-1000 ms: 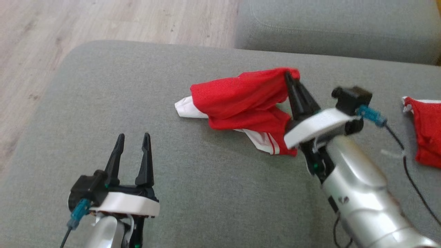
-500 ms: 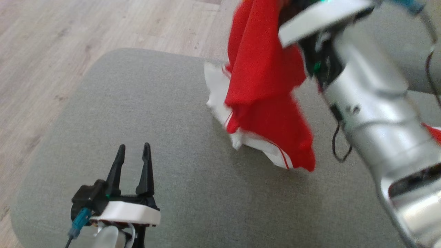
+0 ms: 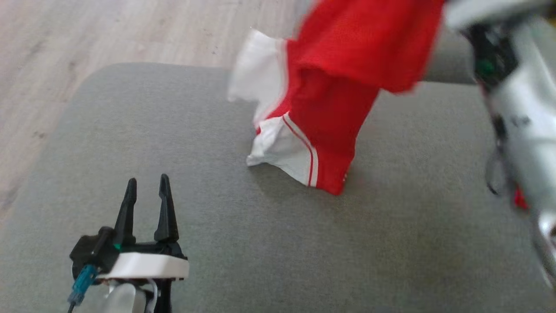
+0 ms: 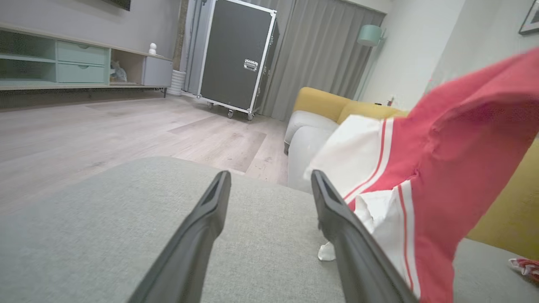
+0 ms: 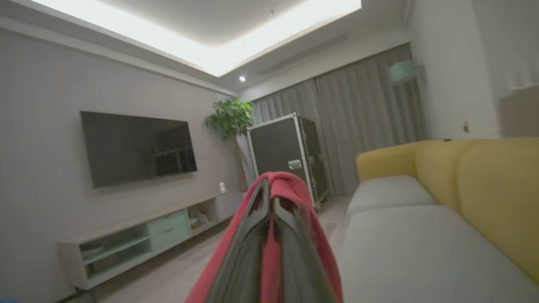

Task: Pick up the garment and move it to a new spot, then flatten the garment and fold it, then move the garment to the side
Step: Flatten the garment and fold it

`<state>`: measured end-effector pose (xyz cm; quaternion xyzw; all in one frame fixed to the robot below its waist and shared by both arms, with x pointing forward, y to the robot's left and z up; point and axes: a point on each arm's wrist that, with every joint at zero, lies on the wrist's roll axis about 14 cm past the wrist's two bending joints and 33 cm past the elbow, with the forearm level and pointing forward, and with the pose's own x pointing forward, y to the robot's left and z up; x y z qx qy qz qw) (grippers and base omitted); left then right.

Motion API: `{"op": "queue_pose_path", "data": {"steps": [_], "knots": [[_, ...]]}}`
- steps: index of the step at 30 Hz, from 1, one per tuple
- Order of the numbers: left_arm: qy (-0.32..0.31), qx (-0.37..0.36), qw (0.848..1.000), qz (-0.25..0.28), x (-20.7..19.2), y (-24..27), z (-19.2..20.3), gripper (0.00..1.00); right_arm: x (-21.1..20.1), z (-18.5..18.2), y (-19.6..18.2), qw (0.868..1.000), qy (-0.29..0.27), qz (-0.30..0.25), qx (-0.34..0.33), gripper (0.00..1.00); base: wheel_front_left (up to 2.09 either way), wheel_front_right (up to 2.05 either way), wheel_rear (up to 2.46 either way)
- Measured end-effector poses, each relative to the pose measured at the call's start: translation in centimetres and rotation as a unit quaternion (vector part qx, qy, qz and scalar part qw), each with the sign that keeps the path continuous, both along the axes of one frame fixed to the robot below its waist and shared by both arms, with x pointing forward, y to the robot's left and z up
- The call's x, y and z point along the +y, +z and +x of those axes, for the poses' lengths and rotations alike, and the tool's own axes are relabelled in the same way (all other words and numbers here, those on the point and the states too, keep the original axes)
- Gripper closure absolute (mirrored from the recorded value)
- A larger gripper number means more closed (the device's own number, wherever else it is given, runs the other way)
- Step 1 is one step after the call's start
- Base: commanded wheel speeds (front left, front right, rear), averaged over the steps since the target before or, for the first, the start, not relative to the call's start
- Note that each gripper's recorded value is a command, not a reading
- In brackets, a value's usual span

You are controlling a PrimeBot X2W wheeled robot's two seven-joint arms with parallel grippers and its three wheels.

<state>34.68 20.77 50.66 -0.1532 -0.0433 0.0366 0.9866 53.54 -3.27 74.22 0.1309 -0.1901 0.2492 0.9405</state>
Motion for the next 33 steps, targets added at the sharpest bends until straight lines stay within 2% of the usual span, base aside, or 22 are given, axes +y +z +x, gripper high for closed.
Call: {"op": "queue_pose_path", "data": {"steps": [2, 4, 5, 6, 7, 8, 11, 14, 20, 24, 27, 33], "knots": [[-0.014, 0.002, 1.000, 0.001, -0.8, -0.1, 0.8, 0.00, -4.6, 1.4, -5.3, 0.997, -0.053, -0.031, 0.054, 1.00, 0.00, 0.00, 0.00], [-0.024, 0.003, 1.000, 0.002, -1.5, -0.2, 1.6, 0.00, -8.9, 1.8, -11.3, 0.986, -0.099, -0.055, 0.122, 1.00, 0.00, 0.00, 0.00], [-0.024, 0.003, 1.000, 0.002, -1.5, -0.2, 1.6, 0.00, -8.9, 1.8, -11.3, 0.986, -0.099, -0.055, 0.122, 1.00, 0.00, 0.00, 0.00], [-0.029, 0.004, 1.000, 0.002, -1.8, -0.2, 2.0, 0.00, -10.7, 1.6, -14.2, 0.978, -0.118, -0.076, 0.154, 1.00, 0.00, 0.00, 0.00], [-0.035, 0.004, 0.999, 0.001, -2.1, -0.3, 2.4, 0.00, -12.3, 1.4, -16.6, 0.970, -0.134, -0.097, 0.179, 0.16, 0.00, 0.00, 0.00], [-0.041, 0.007, 0.999, 0.002, -2.4, -0.4, 2.8, 0.00, -13.9, 1.1, -18.6, 0.961, -0.151, -0.115, 0.203, 0.00, 0.00, 0.00, 0.00], [-0.052, 0.011, 0.999, 0.003, -3.0, -0.8, 3.6, 0.00, -16.7, 0.7, -21.6, 0.942, -0.182, -0.146, 0.240, 0.00, 0.00, 0.00, 0.00], [-0.061, 0.014, 0.998, 0.005, -3.5, -1.0, 4.2, 0.00, -17.2, 1.0, -21.4, 0.940, -0.189, -0.155, 0.237, 0.00, 0.00, 0.00, 0.00], [-0.072, 0.010, 0.997, 0.008, -4.2, -0.7, 4.6, 0.00, -15.5, 1.6, -16.1, 0.961, -0.181, -0.140, 0.157, 0.00, 0.00, 0.00, 0.00], [-0.086, 0.001, 0.996, 0.007, -5.1, -0.2, 4.9, 0.00, -13.6, 0.1, -12.8, 0.975, -0.166, -0.119, 0.091, 0.00, 0.00, 0.00, 0.00], [-0.098, -0.005, 0.995, 0.006, -5.9, 0.2, 5.1, 0.00, -13.0, -2.2, -13.2, 0.978, -0.165, -0.101, 0.075, 0.00, 0.00, 0.00, 0.00], [-0.121, -0.009, 0.993, 0.004, -7.6, 0.5, 5.2, 0.00, -13.4, -8.5, -18.0, 0.974, -0.189, -0.070, 0.103, 0.00, 0.00, 0.00, 0.00]]}}
